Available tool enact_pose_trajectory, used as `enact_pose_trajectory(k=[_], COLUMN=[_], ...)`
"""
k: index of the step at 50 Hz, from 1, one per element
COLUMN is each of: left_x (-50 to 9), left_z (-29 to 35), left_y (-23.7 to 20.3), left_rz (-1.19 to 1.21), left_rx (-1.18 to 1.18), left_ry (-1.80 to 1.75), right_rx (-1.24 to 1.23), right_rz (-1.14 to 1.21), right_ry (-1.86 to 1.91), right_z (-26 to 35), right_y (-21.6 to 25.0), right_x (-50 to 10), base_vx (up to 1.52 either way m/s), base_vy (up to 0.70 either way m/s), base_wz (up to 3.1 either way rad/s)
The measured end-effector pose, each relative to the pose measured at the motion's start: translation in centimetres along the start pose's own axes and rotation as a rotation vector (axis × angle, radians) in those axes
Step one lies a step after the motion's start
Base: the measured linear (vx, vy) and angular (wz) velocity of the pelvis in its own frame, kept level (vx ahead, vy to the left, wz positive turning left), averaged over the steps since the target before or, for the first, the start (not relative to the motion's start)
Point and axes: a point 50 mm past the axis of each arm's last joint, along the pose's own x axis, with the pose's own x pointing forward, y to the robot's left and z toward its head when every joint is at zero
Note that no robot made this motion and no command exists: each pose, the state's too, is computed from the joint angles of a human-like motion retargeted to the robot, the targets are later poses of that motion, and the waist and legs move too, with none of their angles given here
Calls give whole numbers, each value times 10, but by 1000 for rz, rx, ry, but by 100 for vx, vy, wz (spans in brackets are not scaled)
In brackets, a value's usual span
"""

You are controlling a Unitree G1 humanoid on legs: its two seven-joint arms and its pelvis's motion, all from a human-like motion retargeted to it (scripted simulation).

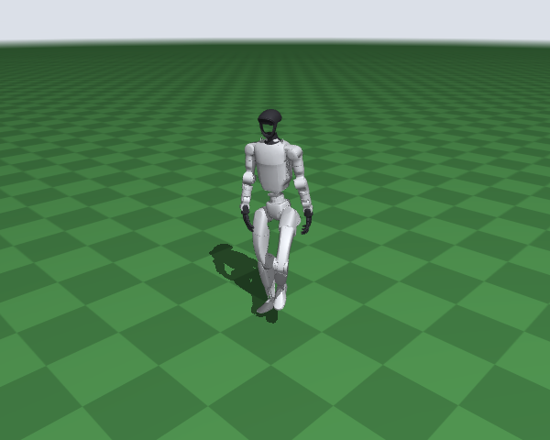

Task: In place motions

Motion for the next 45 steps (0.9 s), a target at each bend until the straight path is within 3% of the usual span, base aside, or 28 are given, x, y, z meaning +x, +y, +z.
enact_pose_trajectory(k=[10, 18, 25, 33, 41, 45], left_x=[-3, -49, -59, -35, -4, -2], left_z=[29, 177, 198, 154, 50, 33], left_y=[1, -25, -39, -33, -3, 0], left_rz=[54, 52, 89, 55, 37, 48], left_rx=[92, 299, 343, 310, 193, 126], left_ry=[-60, -446, -577, -423, -152, -98], right_rx=[116, 351, 309, 259, 223, 196], right_rz=[93, 53, 133, 125, 133, 94], right_ry=[192, 237, 363, 324, 266, 165], right_z=[-74, -89, -116, -108, -90, -53], right_y=[49, 42, 68, 68, 60, 29], right_x=[-3, -9, -16, -12, -7, -2], base_vx=[19, -41, -4, 10, 34, -27], base_vy=[-4, -11, -9, -3, 4, 9], base_wz=[72, 61, 33, -31, -11, -97])
